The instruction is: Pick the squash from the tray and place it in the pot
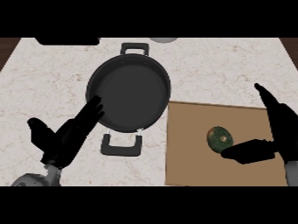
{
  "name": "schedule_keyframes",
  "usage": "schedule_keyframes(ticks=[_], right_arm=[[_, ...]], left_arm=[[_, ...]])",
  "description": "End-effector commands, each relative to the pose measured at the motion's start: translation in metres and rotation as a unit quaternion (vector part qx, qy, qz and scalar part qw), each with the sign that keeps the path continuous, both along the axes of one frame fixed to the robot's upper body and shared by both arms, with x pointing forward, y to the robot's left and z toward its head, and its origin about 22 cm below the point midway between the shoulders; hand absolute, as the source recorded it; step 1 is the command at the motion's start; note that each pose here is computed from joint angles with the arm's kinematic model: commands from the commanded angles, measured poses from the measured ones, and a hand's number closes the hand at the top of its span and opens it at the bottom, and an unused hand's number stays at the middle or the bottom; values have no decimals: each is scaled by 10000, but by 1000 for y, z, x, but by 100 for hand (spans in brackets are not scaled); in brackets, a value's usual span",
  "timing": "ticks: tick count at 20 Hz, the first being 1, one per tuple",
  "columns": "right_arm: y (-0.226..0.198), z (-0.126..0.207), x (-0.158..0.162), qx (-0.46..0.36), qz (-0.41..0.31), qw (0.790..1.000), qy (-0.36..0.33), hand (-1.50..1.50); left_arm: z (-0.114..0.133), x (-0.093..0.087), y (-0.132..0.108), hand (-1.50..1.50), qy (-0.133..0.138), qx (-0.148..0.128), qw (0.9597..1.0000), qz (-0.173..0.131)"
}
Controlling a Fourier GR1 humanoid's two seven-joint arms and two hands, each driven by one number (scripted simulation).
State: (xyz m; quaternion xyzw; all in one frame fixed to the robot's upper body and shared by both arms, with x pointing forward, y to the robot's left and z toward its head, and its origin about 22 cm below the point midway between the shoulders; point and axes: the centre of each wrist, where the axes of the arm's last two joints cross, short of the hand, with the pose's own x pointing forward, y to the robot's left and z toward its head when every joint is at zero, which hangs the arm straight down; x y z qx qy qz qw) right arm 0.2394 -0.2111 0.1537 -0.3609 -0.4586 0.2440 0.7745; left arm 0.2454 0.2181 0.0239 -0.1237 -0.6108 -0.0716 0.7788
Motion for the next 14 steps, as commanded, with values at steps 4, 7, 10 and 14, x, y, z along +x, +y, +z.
schedule_keyframes(ticks=[4, 7, 10, 14], right_arm=[[27, -18, 10, 139, -555, 9963, 642, -150], [21, -39, 22, -52, -573, 9954, 768, -150], [23, -46, 7, -316, -618, 9936, 888, -150], [41, -64, 11, -796, -830, 9864, 1173, -150]], left_arm=[[8, -10, -5, 0, -20, -43, 10000, 9], [2, 3, 2, 0, -65, 12, 10000, 56], [-10, -14, 6, 0, -2, -7, 10000, 16], [-4, -4, 10, 0, 1, -155, 9999, 43]])
